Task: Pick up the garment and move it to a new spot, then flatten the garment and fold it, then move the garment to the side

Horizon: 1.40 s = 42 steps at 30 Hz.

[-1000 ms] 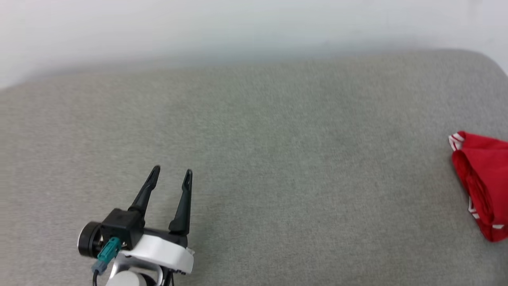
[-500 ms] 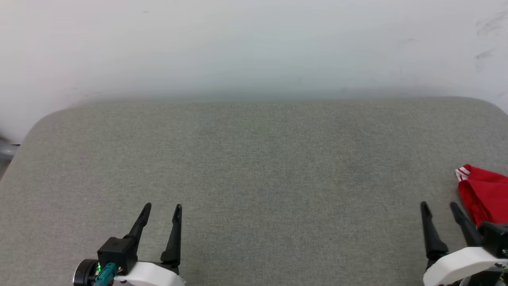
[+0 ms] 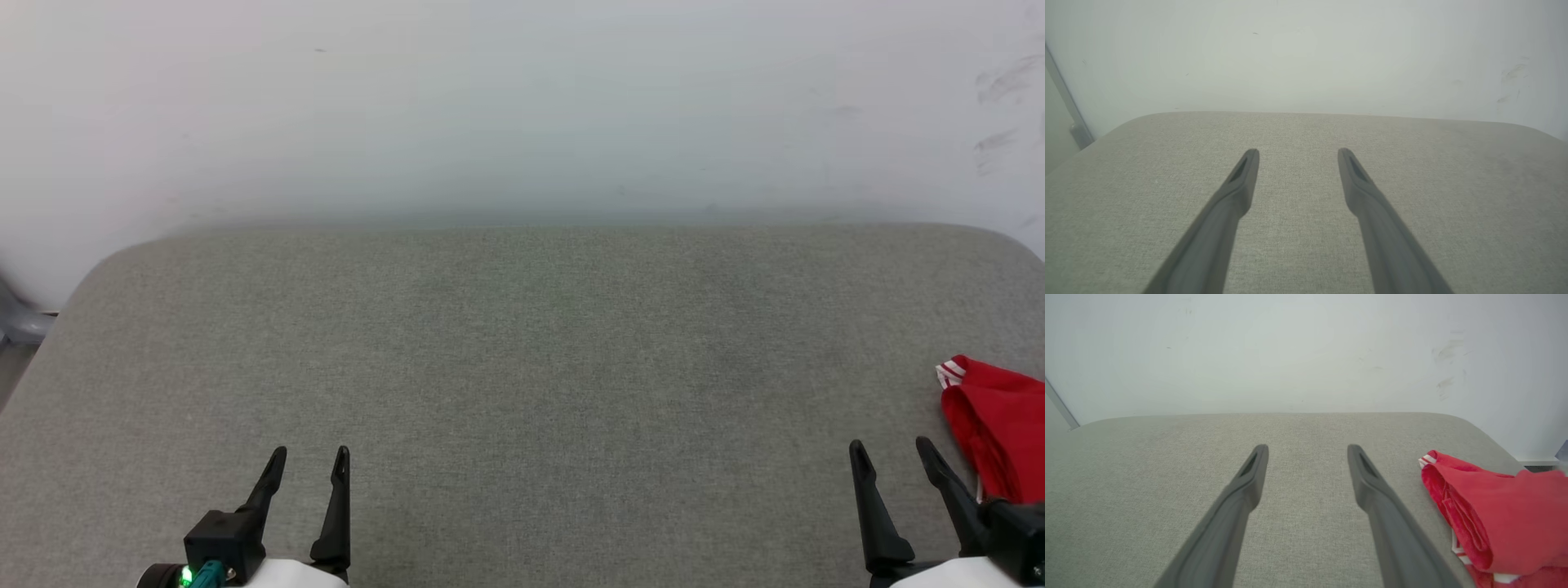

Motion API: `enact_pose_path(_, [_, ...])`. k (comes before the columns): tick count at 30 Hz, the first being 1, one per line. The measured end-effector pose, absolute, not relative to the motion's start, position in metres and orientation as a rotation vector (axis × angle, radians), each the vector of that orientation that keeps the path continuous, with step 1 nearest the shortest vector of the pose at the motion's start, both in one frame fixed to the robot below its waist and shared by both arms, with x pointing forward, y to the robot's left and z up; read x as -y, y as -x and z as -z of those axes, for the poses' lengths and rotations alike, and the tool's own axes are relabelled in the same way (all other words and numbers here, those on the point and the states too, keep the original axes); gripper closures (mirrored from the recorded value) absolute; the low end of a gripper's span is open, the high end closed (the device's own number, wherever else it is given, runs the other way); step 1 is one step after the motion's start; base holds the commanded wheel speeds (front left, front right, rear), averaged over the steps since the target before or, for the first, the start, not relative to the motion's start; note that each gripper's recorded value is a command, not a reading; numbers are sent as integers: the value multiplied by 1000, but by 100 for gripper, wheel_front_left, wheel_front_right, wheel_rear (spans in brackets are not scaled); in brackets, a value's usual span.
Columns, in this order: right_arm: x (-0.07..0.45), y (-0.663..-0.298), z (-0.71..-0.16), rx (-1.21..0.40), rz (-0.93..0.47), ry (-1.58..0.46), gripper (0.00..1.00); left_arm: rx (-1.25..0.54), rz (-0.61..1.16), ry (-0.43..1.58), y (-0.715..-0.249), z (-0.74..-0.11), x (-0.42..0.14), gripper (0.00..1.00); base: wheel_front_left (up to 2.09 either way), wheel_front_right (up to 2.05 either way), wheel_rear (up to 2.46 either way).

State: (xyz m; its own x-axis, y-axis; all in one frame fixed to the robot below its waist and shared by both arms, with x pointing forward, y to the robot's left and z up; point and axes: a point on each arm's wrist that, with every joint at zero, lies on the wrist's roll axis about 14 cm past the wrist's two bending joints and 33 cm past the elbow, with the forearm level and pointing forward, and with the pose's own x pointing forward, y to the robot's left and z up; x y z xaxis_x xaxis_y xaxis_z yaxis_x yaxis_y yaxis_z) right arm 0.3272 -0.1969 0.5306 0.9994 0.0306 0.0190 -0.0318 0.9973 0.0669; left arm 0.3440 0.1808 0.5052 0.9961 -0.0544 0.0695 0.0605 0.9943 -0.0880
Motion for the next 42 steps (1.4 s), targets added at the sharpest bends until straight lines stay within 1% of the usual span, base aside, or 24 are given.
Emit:
enact_pose_path(10, [196,-320,-545,38,-30,-55,0,54,62,82,-344,-501,-180,0,0,0,0])
enact_pose_path(22, [191,-320,-541,26,-43,-79,0,46,68,90,-343,-498,-178,0,0,0,0])
enact_pose_path(23, [191,-320,-540,25,-44,-84,100,44,71,94,-343,-498,-178,100,0,0,0])
enact_pose_path(28, [191,-317,-522,-32,-41,-98,100,-29,62,118,-335,-476,-176,100,0,0,0])
enact_pose_path(42, [188,-326,-515,-42,-48,-379,100,-79,-11,377,-341,-471,-187,100,0,0,0])
